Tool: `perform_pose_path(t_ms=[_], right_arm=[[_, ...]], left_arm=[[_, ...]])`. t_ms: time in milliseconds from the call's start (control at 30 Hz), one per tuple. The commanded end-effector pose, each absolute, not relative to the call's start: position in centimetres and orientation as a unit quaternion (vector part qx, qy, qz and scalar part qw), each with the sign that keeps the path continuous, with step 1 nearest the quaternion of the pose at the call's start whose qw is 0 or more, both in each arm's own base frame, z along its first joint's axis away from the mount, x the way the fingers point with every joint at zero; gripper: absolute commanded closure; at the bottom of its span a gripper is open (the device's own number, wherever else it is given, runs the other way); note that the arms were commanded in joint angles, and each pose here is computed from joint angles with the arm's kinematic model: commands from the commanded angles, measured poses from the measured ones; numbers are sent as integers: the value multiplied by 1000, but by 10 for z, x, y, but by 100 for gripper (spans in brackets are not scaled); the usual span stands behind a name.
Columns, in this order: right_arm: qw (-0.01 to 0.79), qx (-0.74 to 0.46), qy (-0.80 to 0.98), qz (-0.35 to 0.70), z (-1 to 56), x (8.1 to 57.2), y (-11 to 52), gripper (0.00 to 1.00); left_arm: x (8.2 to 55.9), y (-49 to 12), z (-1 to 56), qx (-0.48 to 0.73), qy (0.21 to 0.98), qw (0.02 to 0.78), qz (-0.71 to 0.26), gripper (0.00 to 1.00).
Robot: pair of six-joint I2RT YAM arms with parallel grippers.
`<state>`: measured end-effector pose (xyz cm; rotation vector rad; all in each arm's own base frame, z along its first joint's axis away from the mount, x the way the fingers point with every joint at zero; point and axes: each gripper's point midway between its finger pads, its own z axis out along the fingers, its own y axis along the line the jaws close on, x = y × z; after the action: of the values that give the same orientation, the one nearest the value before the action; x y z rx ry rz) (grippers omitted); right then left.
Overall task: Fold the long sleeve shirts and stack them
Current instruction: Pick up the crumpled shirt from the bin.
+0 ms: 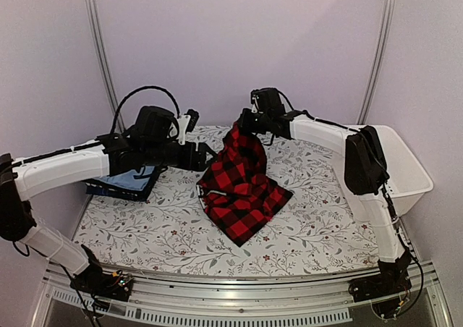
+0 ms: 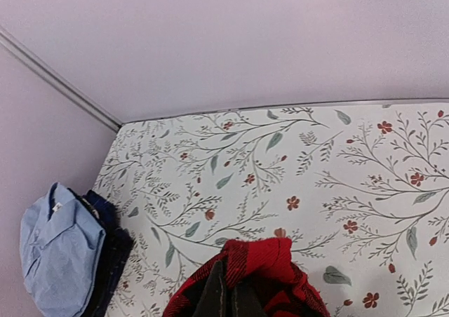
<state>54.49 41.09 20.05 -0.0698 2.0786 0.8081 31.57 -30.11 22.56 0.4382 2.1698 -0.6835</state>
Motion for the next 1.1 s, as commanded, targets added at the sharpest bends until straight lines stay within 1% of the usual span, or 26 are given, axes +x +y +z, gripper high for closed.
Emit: perform_pose_path(t_ms=[0, 133, 167, 200, 333, 400, 433, 500, 533, 567, 633, 700, 733, 767, 833, 967, 1067], right_arm=[[469, 49, 844, 255, 172, 590, 364, 100], [465, 54, 850, 242, 153, 602, 349, 100], [458, 50, 852, 248, 150, 603, 347, 98], [453, 41, 853, 255, 151, 602, 348, 92], [450, 1, 854, 262, 174, 591, 352, 59], [445, -19, 857, 257, 185, 583, 350, 46], [443, -31, 858, 259, 194, 577, 350, 42], [431, -49, 866, 250, 194, 564, 346, 36], [427, -55, 868, 247, 199, 555, 341, 34], [415, -59, 875, 243, 191, 546, 338, 33], [394, -68, 885, 240, 179, 524, 330, 32], [390, -75, 886, 239, 181, 499, 319, 31], [375, -78, 894, 233, 165, 484, 314, 31], [376, -81, 892, 239, 171, 472, 311, 31], [369, -86, 896, 231, 162, 452, 305, 31], [355, -104, 900, 229, 147, 421, 298, 31], [337, -111, 903, 242, 135, 406, 304, 32]], left_arm=[[323, -299, 198, 142, 879, 373, -260, 19], [326, -309, 176, 137, 888, 340, -278, 22], [326, -315, 174, 140, 886, 333, -289, 22], [326, -321, 174, 144, 884, 329, -298, 22], [328, -342, 163, 161, 886, 307, -307, 22], [328, -351, 152, 168, 892, 294, -300, 22], [328, -355, 145, 170, 896, 286, -295, 22], [328, -361, 131, 169, 905, 270, -280, 23], [328, -363, 126, 169, 909, 265, -273, 23], [327, -365, 121, 169, 912, 261, -268, 23], [326, -372, 114, 169, 915, 254, -264, 23], [324, -378, 108, 169, 920, 246, -254, 23], [323, -380, 100, 170, 925, 240, -242, 23], [323, -382, 96, 169, 928, 237, -231, 21], [320, -388, 87, 171, 934, 227, -219, 18], [317, -391, 69, 166, 946, 211, -184, 15], [325, -389, 60, 157, 949, 220, -162, 14]])
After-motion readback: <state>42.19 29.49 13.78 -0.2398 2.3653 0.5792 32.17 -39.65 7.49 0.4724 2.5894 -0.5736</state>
